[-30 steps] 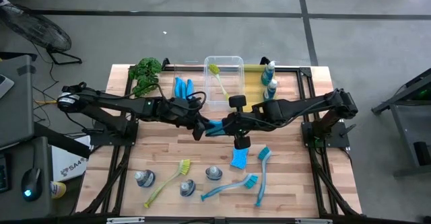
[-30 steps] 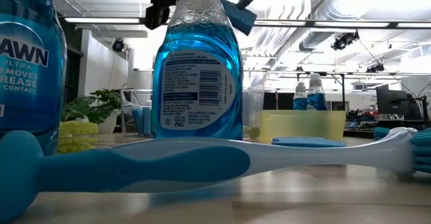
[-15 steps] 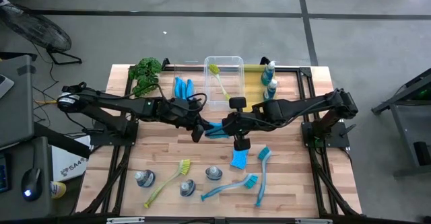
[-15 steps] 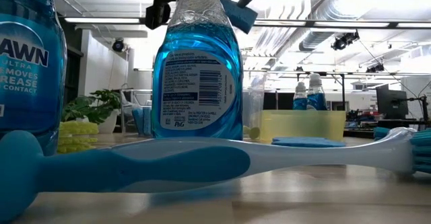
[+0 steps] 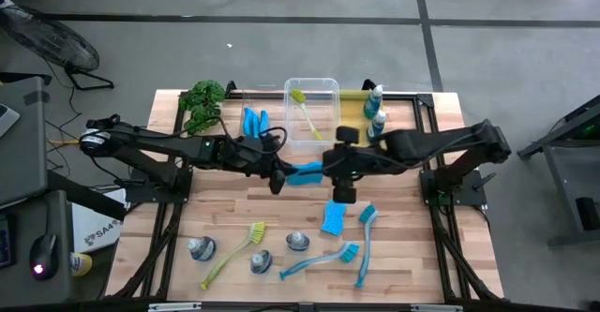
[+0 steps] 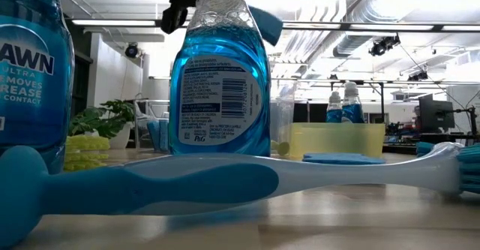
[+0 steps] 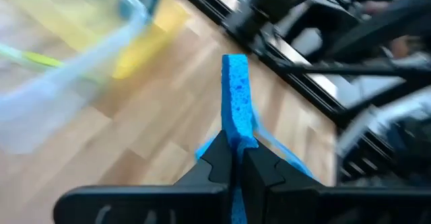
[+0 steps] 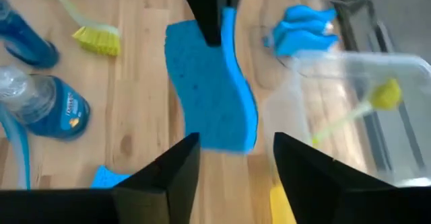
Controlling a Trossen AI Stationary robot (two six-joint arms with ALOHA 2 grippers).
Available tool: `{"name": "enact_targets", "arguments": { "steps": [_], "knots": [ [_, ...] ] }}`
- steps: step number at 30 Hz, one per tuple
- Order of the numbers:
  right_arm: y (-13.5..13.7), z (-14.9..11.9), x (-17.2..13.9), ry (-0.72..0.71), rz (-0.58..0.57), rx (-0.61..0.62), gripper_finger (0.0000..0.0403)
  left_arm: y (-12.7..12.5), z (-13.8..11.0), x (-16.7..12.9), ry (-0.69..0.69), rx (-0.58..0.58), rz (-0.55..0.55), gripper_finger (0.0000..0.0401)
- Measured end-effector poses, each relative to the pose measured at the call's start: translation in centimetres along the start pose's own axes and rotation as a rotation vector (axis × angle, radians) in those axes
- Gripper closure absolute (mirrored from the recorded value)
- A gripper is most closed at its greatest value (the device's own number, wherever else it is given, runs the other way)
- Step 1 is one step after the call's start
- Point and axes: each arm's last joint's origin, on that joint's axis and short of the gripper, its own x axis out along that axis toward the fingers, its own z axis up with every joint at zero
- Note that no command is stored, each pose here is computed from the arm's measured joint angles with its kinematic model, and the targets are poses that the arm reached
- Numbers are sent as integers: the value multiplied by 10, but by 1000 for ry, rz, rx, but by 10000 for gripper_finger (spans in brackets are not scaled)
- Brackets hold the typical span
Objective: Pick & Place Kitchen Sink Supplies
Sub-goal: Put the sponge into the transparent bin
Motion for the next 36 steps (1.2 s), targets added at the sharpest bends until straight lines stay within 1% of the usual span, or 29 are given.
{"name": "enact_targets", "arguments": {
  "steps": [4, 12, 17, 23, 28, 32, 36],
  "knots": [
    [-10, -10, -26, 12, -6, 77, 209, 3, 4, -3, -98, 0, 112, 398],
    [-28, -33, -70, 30, -11, 216, 211, 11, 9, -8, -301, -21, 365, 399],
    [-35, -43, -88, 28, -10, 248, 212, 17, 10, -12, -417, -39, 518, 399],
    [-40, -48, -100, 0, -7, 246, 212, 20, 11, -15, -533, -51, 649, 399],
    [-40, -49, -100, 6, -9, 221, 212, 25, 9, -18, -604, -62, 750, 399],
    [-40, -49, -101, 4, -11, 218, 212, 34, 5, -21, -631, -79, 832, 400],
    [-41, -49, -101, -4, -45, 223, 212, 52, 4, -19, -588, -144, 872, 400]
  ]
}}
